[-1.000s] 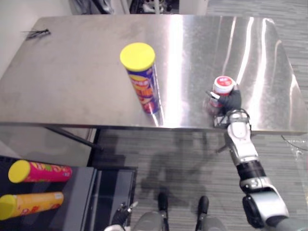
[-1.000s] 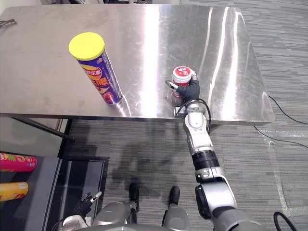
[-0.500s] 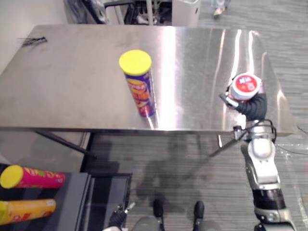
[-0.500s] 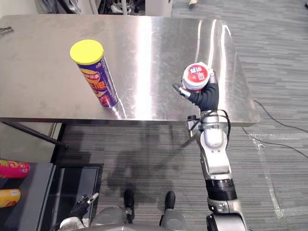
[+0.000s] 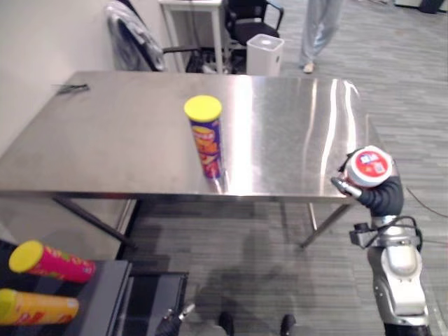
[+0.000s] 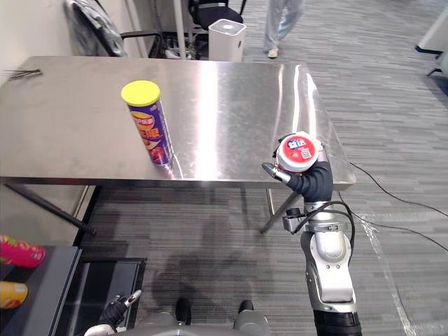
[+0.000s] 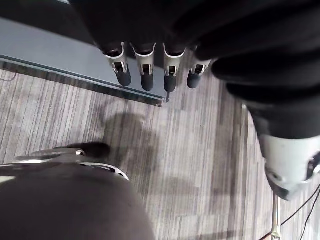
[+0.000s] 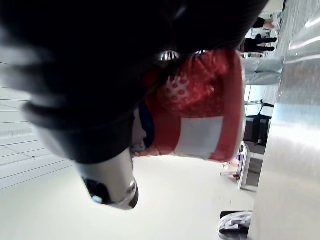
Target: Put the gum and the chips on the shelf.
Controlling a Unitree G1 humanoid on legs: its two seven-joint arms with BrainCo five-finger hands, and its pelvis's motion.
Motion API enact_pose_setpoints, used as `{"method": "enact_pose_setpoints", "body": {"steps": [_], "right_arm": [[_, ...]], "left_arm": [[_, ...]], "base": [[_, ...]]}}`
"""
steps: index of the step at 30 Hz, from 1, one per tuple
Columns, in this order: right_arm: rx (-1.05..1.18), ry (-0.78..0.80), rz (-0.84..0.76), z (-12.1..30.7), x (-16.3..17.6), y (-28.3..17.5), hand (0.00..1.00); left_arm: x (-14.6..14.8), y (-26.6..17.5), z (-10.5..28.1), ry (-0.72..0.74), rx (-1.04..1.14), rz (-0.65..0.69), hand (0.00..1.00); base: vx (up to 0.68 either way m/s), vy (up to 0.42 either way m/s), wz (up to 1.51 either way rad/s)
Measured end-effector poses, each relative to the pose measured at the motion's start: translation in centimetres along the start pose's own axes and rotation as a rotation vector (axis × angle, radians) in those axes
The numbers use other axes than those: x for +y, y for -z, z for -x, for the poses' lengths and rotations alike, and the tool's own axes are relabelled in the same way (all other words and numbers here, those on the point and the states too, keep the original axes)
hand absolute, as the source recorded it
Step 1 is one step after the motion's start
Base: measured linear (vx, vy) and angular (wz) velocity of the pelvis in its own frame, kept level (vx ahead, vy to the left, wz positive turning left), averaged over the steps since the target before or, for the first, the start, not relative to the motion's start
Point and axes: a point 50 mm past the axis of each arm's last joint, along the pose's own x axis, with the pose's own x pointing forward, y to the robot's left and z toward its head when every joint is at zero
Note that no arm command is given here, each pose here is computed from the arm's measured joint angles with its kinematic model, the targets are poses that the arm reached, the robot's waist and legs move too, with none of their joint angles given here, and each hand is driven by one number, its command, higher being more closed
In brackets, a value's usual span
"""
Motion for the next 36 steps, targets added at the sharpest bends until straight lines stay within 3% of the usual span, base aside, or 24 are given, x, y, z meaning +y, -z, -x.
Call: {"method": "enact_pose_setpoints", "body": {"steps": [7, 15, 18, 25, 31, 36], "right_arm": [[-0.044, -0.037, -0.095, -1.6, 1.9, 0.0, 1.0], [-0.105, 0.062, -0.015, -3.2, -0.3, -0.7, 1.0], [-0.107, 0.086, -0.028, -3.1, -0.3, -0.7, 1.0], [-0.104, 0.167, 0.048, -2.6, -2.1, -0.9, 1.0], [-0.064, 0.206, 0.1, -1.7, -2.8, -0.4, 1.0], [-0.03, 0.234, 0.102, -1.2, -2.5, 0.3, 1.0]], "left_arm": [[-0.6, -1.0, -0.3, -0.001, -0.038, 0.038, 0.0], [-0.7, -1.3, -0.3, -0.01, -0.047, 0.082, 0.0], [-0.5, 1.1, 0.5, -0.033, 0.026, 0.126, 0.0], [-1.2, 1.9, 0.5, -0.024, 0.077, 0.131, 0.0], [-0.7, 1.4, 0.3, -0.011, 0.063, 0.067, 0.0], [0.4, 1.2, 0.2, -0.042, 0.055, 0.1, 0.0]], "base": [[-0.13, -0.127, 0.99], [-0.18, -0.109, 1.47], [-0.13, -0.092, 1.0], [-0.16, 0.117, 1.04], [-0.06, 0.136, 0.23], [-0.02, 0.067, 0.02]]}}
